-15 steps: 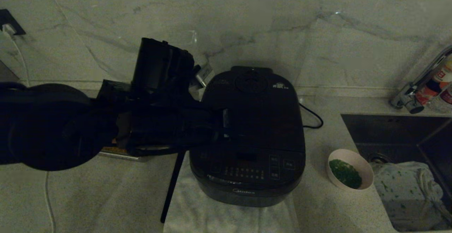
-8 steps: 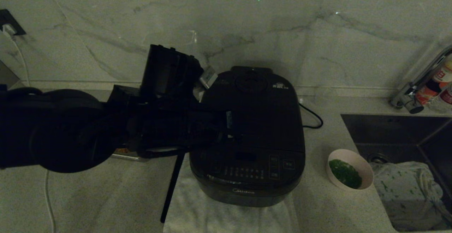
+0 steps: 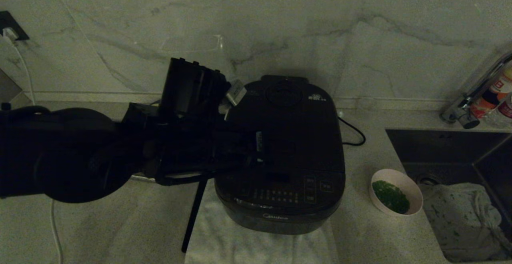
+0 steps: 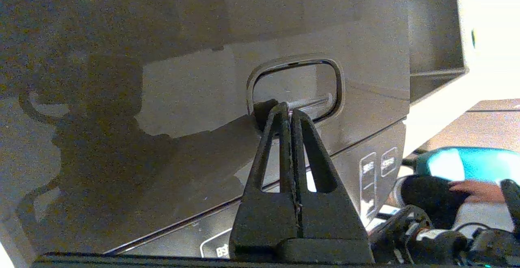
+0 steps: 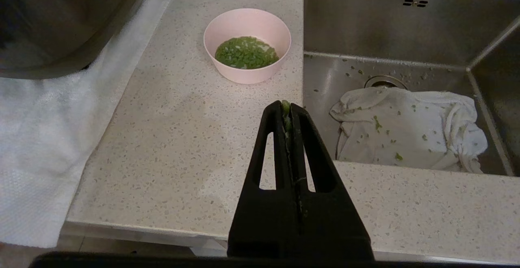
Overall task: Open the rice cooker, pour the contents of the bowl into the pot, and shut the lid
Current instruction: Open the rice cooker
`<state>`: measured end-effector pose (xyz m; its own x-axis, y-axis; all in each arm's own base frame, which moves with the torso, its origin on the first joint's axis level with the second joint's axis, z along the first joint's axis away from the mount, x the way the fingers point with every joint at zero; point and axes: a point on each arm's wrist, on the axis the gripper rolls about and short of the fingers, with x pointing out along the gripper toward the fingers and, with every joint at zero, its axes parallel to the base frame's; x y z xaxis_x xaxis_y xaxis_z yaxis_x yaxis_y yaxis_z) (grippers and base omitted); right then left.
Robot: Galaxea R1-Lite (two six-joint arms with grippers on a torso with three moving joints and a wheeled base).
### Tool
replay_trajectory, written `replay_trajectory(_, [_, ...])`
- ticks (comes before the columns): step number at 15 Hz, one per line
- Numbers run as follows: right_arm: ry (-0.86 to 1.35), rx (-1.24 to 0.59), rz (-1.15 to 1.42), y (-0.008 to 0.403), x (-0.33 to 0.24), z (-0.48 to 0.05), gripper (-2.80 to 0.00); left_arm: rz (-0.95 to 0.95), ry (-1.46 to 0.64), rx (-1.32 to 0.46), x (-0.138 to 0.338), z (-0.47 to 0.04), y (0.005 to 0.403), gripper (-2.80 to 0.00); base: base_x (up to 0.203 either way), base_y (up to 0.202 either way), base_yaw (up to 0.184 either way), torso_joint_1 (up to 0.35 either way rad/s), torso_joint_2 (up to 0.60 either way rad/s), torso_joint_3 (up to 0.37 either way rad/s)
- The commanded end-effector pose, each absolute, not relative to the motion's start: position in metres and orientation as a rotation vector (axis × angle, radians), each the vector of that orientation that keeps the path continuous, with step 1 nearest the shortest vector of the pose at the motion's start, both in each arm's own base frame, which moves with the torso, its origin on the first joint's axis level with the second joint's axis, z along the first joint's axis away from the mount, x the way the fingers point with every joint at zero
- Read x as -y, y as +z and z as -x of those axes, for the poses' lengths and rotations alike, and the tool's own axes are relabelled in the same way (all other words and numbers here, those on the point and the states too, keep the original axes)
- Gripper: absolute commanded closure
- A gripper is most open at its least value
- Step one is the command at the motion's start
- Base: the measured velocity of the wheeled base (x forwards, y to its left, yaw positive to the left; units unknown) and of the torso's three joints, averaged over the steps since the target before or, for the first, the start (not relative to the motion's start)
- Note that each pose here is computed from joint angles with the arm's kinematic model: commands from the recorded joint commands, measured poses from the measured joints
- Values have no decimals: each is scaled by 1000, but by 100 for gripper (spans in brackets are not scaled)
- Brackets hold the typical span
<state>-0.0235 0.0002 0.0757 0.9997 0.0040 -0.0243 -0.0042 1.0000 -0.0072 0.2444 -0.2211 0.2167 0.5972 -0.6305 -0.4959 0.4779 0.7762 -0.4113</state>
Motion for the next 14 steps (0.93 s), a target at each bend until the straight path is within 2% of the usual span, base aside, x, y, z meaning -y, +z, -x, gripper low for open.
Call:
replay_trajectory(1, [5,-24,8,76,0,24,0,236,-638,-700,220,-244,209,0,0,0,0,0,0,0])
replay_trajectory(11, [5,-24,8,76,0,24,0,370,-724,-382,184,-204,311,0,0,0,0,0,0,0])
replay_trajectory(14, [5,-23,8,76,0,24,0,395,-694,-271,168,-187,338,0,0,0,0,0,0,0])
